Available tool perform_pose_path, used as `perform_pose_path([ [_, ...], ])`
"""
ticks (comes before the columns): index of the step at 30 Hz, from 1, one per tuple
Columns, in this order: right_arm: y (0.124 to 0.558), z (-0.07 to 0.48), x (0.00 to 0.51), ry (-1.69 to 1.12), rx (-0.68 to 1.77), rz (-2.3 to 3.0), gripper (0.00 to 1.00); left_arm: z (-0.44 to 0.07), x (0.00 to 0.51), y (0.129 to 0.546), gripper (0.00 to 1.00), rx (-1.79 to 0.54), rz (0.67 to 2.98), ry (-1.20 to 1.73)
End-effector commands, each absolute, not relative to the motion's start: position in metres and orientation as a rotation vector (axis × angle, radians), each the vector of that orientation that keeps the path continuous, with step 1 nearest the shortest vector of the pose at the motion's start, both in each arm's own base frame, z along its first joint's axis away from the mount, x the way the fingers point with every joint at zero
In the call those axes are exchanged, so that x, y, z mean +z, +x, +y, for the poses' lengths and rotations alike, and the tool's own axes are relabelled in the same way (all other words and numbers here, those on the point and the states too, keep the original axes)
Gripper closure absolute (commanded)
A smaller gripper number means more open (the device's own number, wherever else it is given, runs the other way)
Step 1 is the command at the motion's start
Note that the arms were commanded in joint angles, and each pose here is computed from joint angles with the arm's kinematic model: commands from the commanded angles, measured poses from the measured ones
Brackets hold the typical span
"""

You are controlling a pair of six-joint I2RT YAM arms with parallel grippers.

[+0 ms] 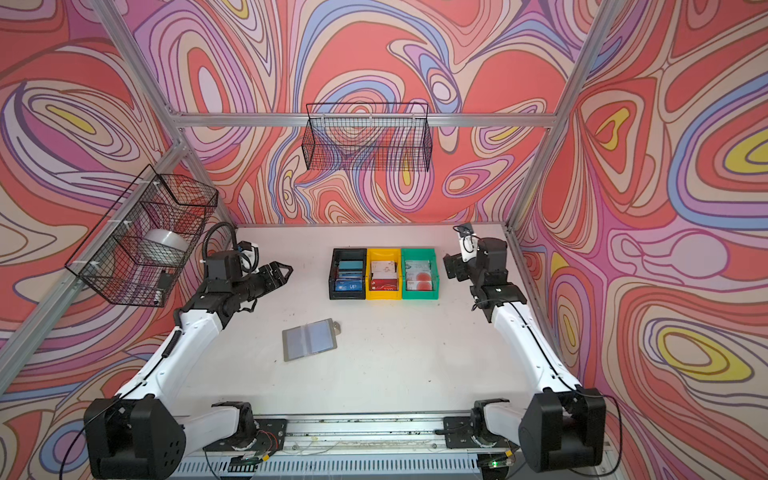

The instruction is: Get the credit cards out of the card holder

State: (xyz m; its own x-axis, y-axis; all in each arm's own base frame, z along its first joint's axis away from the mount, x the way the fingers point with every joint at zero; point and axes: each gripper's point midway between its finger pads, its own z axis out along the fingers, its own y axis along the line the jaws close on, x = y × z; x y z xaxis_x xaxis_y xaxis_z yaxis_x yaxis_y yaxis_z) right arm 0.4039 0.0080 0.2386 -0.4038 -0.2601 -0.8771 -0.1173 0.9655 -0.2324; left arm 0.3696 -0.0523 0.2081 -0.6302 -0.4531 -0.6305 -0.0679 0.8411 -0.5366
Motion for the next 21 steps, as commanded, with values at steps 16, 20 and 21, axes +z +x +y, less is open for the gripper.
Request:
perform_pose_path([
  [16, 0.434, 0.029, 0.102, -0.132, 0.112, 1.920, 0.02, 0.032, 0.165, 0.396, 0.04, 0.023, 1.956, -0.319],
  [20, 0.437, 0.022, 0.099, -0.096, 0.086, 1.938, 0.01, 0.045, 0.152, 0.395, 0.04, 0.107, 1.943, -0.348],
  [21, 0.438, 0.020, 0.099, -0.083, 0.076, 1.933, 0.02, 0.046, 0.147, 0.396, 0.04, 0.126, 1.941, -0.334],
])
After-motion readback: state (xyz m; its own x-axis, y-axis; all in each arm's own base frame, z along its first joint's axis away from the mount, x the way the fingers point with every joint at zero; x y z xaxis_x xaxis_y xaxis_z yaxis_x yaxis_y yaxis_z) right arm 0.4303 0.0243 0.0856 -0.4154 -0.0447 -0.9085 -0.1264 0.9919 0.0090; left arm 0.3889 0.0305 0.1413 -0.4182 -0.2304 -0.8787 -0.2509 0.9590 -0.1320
